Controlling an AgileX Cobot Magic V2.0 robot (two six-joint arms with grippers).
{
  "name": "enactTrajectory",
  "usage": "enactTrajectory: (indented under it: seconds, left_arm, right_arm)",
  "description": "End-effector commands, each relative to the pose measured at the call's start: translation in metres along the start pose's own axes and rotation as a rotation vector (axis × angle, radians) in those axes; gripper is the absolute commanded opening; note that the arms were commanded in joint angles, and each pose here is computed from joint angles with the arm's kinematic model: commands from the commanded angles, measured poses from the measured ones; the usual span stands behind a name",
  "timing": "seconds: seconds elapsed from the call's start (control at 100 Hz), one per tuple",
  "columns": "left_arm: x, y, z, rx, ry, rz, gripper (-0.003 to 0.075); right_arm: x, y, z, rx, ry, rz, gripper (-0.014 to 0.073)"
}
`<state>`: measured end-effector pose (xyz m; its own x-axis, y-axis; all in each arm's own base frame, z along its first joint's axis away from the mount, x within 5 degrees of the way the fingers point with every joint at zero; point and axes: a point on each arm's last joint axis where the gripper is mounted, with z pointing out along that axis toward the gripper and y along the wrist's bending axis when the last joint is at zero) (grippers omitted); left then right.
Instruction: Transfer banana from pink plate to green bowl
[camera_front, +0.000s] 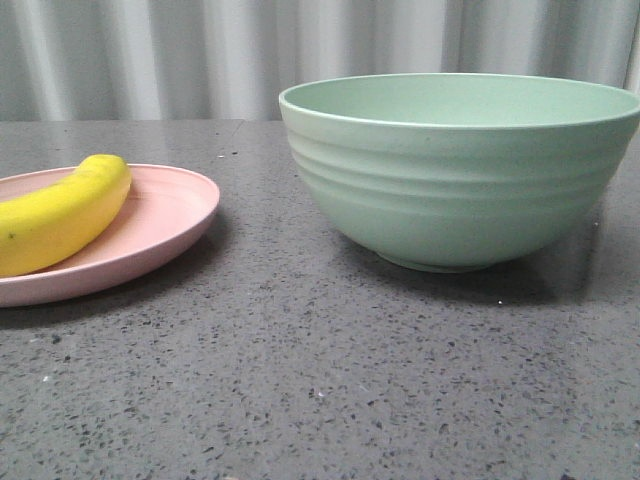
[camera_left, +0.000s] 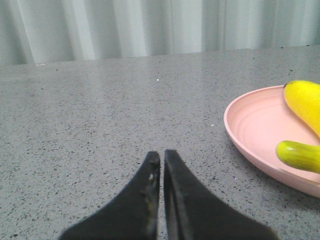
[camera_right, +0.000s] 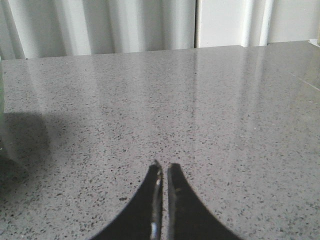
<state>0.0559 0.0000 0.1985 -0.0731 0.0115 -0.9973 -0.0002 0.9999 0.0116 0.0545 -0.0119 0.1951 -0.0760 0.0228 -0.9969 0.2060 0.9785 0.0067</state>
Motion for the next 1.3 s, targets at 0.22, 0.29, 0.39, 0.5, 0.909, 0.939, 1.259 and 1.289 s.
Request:
enactTrajectory:
  seconds: [0.22, 0.29, 0.39, 0.5, 0.909, 0.939, 1.259, 1.289]
  left_arm:
    - [-0.006, 0.0, -0.002, -0.003, -0.109, -0.017, -0.002]
    - [-0.006, 0.0, -0.002, -0.003, -0.109, -0.017, -0.002]
    - [-0.006, 0.0, -0.002, -0.003, -0.109, -0.017, -0.002]
    - [-0.01, 0.0, -0.003, 0.0, -0.12, -0.035, -0.002]
    - [-0.063, 0.0, 0.008, 0.003, -0.05, -0.046, -0.002]
    - [-0.07, 0.001, 0.01, 0.003, -0.049, -0.046, -0.002]
    - [-0.107, 0.002, 0.048, -0.001, -0.014, -0.057, -0.002]
    - [-0.107, 0.002, 0.051, -0.002, -0.004, -0.057, -0.0018]
  right_arm:
    - [-0.002, 0.0, -0.001, 0.0, -0.087, -0.022, -0.0064]
    - [-0.002, 0.0, -0.001, 0.0, -0.087, -0.022, -0.0064]
    - [-0.002, 0.0, -0.001, 0.0, -0.087, -0.022, -0.0064]
    - [-0.003, 0.0, -0.001, -0.002, -0.091, -0.003, -0.0064]
    - [-0.046, 0.001, -0.003, -0.006, 0.017, 0.038, -0.0064]
    - [-0.052, 0.001, -0.001, -0.005, 0.035, 0.038, -0.0064]
    - [-0.108, 0.003, 0.028, -0.013, 0.091, 0.078, -0.0064]
    - [-0.109, 0.003, 0.03, -0.013, 0.092, 0.078, -0.0064]
